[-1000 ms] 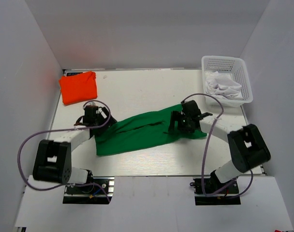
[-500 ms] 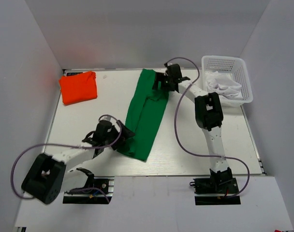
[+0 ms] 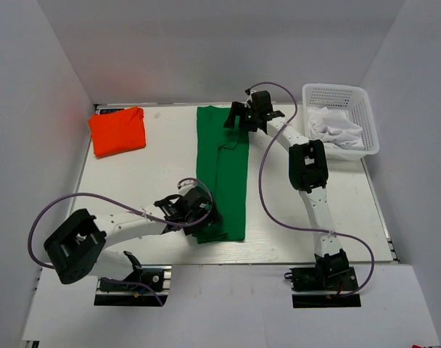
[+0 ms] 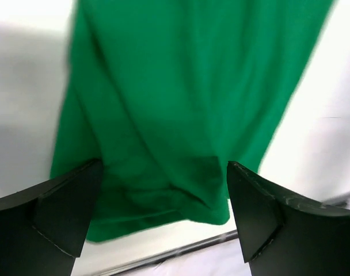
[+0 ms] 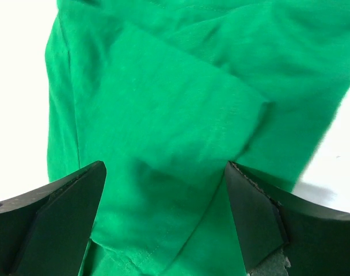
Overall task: Fold and stack the t-shirts
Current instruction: Rotate the tshirt 90 degrees, then grab the bottom of the folded rectangular tshirt with both arms
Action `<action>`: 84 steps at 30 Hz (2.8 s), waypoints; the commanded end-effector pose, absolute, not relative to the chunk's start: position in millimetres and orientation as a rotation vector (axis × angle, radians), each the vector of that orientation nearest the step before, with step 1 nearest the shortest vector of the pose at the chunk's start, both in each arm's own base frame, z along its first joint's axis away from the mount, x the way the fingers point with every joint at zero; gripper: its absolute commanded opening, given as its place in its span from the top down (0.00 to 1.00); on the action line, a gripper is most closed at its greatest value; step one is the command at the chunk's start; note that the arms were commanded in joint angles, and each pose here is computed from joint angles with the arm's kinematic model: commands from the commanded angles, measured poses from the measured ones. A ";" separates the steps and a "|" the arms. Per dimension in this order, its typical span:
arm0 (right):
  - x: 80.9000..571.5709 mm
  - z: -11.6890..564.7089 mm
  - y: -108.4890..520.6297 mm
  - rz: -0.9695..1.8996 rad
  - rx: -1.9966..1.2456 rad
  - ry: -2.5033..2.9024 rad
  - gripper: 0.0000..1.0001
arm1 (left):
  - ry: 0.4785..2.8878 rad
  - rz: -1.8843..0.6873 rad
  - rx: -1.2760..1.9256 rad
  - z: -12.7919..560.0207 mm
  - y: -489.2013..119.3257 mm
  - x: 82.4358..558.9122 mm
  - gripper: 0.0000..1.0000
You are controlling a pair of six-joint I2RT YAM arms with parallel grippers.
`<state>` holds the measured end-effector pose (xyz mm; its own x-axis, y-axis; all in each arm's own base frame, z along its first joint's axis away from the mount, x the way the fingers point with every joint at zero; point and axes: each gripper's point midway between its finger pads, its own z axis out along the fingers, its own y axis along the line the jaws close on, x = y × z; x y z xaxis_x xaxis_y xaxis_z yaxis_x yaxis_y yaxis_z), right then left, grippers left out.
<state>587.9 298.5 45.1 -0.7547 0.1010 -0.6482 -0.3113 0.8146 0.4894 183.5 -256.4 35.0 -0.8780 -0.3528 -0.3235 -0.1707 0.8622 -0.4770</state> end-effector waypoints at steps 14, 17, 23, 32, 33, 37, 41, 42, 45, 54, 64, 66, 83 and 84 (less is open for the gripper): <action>574.2 0.6 263.0 0.763 -0.122 2.447 0.10 | 2.757 -0.146 -0.272 37.8 -190.9 130.7 0.00; 574.9 45.4 272.7 0.796 -0.236 2.352 0.10 | 2.682 -0.271 -0.179 55.3 -204.6 142.7 0.00; 563.0 132.0 281.9 0.743 -0.353 2.189 0.10 | 2.613 -0.325 -0.171 67.3 -199.8 146.7 0.00; 479.9 175.2 271.0 0.672 -0.393 2.172 0.10 | 2.532 -0.252 -0.266 54.3 -176.0 157.9 0.00; 468.7 174.4 271.2 0.698 -0.347 2.191 0.10 | 2.526 -0.251 -0.260 51.2 -174.7 159.9 0.00; 371.9 112.0 254.9 0.753 -0.294 2.340 0.10 | 2.521 -0.283 -0.187 37.8 -183.6 167.3 0.00; 291.2 114.1 251.0 0.857 -0.294 2.385 0.10 | 2.610 -0.283 -0.080 22.3 -192.4 161.9 0.14; 264.9 94.5 247.9 0.861 -0.314 2.459 0.10 | 2.609 -0.307 -0.064 21.6 -198.0 163.2 0.16; 206.1 73.8 248.1 0.945 -0.338 2.572 0.10 | 2.670 -0.295 -0.040 4.6 -194.9 154.0 0.25; 121.5 39.1 267.6 1.095 -0.437 2.771 0.16 | 2.820 -0.271 0.038 -7.5 -187.6 125.4 0.56; 112.3 23.1 265.4 1.004 -0.435 2.847 0.73 | 2.922 -0.299 0.050 -15.4 -184.6 103.0 0.73; 120.2 20.3 260.0 0.927 -0.407 2.834 0.86 | 2.916 -0.338 0.068 -14.0 -191.2 102.0 0.76; 179.9 87.3 268.7 0.828 -0.491 2.467 1.00 | 2.505 -0.707 0.305 96.9 -253.8 153.8 0.99; 182.8 87.0 267.9 0.814 -0.485 2.467 1.00 | 2.495 -0.710 0.316 101.4 -257.7 157.0 0.99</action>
